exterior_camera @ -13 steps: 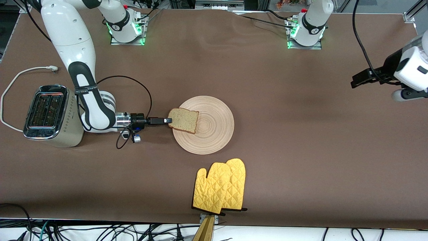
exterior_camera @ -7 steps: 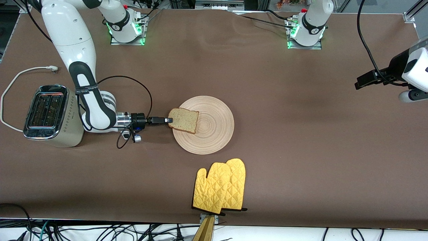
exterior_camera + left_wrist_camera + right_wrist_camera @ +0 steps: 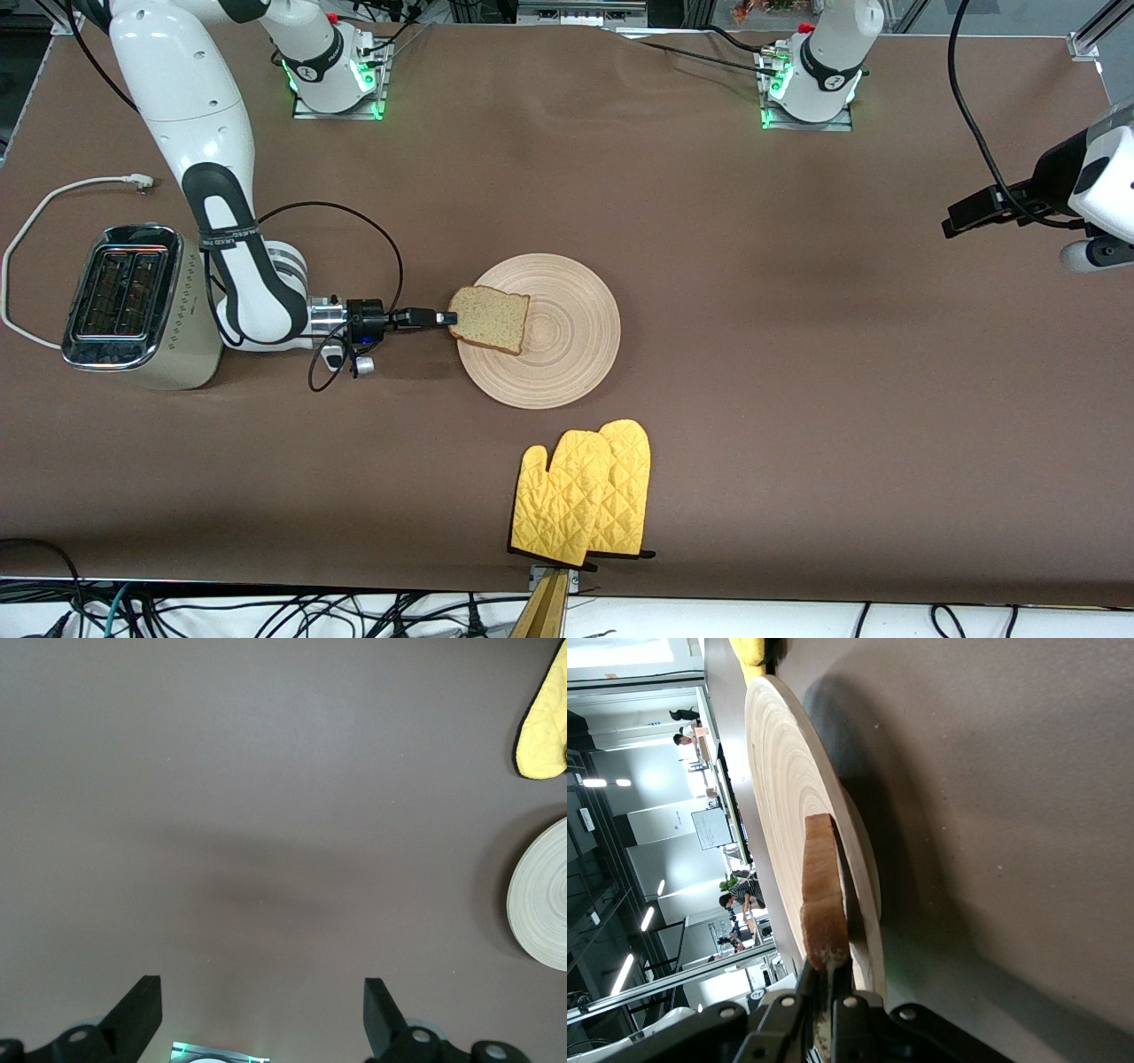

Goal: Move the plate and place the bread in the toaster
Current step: 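Close the right gripper on the bread slice's edge, then lift the bread slice with the right gripper toward the toaster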

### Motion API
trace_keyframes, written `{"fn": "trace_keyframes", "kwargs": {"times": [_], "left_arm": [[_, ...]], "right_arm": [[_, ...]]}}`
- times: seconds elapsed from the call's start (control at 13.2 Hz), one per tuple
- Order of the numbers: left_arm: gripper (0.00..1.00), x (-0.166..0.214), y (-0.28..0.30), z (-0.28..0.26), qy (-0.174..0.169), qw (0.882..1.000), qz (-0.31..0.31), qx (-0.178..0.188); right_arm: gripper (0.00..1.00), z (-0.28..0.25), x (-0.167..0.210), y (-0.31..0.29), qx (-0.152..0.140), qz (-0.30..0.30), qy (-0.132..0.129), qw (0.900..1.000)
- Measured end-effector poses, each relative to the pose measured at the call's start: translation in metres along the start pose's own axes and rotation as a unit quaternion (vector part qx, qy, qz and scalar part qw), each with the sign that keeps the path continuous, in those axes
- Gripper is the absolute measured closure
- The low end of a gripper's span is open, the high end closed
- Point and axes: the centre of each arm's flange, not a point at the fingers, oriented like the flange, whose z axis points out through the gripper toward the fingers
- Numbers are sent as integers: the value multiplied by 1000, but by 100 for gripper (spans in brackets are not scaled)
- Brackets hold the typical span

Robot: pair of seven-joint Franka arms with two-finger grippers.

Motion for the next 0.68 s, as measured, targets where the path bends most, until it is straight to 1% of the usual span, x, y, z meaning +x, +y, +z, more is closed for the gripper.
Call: {"fn": "trace_keyframes", "kwargs": {"times": [0.23, 0.38, 0.53, 0.68], "left_arm": [[0, 1, 0, -4, 7, 1000, 0, -2], [0, 2, -7, -11, 15, 1000, -7, -4], [0, 6, -24, -15, 18, 1000, -21, -7], [0, 7, -32, -15, 19, 999, -27, -8]], "right_arm": [[94, -10, 6, -5, -2, -9, 9, 1000], [94, -24, 13, -14, -15, -22, 11, 1000], [94, -44, 20, -31, -48, -18, 5, 999], [94, -67, 25, -60, -95, -9, -4, 995]]}}
